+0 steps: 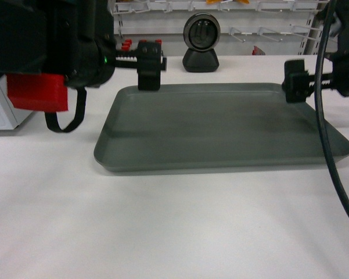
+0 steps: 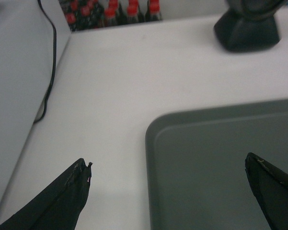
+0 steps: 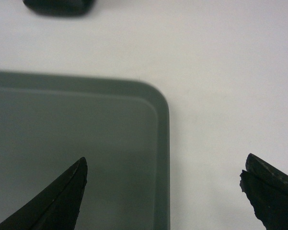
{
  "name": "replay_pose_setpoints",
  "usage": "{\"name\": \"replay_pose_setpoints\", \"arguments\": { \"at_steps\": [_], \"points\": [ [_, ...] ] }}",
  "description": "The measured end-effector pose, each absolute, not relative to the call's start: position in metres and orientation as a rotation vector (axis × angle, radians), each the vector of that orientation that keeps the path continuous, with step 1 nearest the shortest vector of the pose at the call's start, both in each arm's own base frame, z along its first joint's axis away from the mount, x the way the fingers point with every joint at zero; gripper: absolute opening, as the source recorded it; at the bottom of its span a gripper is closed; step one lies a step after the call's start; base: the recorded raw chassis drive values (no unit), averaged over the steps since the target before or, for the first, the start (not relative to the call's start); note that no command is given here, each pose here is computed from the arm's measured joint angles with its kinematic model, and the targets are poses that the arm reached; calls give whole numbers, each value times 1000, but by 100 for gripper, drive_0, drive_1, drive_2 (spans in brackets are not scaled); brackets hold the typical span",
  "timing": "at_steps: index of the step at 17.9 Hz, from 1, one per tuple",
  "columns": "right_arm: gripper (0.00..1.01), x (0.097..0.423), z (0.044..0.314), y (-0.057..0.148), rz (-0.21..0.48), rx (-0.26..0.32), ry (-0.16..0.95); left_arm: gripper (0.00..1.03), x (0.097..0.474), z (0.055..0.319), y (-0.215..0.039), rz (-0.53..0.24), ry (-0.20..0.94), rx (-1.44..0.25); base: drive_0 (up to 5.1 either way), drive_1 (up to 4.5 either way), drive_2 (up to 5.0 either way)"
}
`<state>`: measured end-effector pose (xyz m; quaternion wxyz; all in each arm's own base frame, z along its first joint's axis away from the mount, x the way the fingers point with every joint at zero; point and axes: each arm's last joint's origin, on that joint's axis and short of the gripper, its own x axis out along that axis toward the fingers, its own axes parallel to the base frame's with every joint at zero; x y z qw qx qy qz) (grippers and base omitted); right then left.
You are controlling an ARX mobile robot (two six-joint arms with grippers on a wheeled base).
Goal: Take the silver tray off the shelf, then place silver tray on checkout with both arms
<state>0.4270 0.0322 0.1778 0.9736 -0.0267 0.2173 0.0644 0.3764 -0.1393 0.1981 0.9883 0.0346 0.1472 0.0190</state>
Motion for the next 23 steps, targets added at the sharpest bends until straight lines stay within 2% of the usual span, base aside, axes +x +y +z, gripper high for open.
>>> {"name": "replay_pose_setpoints", "arguments": {
  "at_steps": [2,3,8,11,14,15,16,17,18,21,22,23],
  "points": [
    [98,403,218,31,143,-13,292,98,357,235,-134,14,158,9,0,0,0],
    [98,393,229,31,150,2,241,98,349,246,-132,11,120,-6,0,0,0],
    [98,323,265,35,187,115,45,98,304,279,-111,15,-10,-57,0,0,0],
    [98,292,267,35,169,168,-2,98,292,275,-102,39,-13,-45,0,0,0],
    [97,286,251,26,99,197,18,97,294,267,-89,64,11,-24,0,0,0],
    [86,280,245,19,36,149,-11,86,287,262,-74,22,-15,-24,0,0,0],
    [72,261,232,4,6,70,-3,72,267,247,-48,11,-4,-19,0,0,0],
    [61,247,225,-2,-17,46,2,61,252,238,-29,23,0,-18,0,0,0],
    [52,236,220,-3,-20,32,-1,52,240,233,-18,32,-7,-19,0,0,0],
    [18,201,208,0,1,9,54,19,212,212,-14,-3,6,-17,0,0,0],
    [7,189,211,0,1,7,19,8,204,205,-12,3,15,-17,0,0,0],
    [2,181,213,0,0,5,-18,2,197,201,-7,-8,14,-15,0,0,0]
  ]
}}
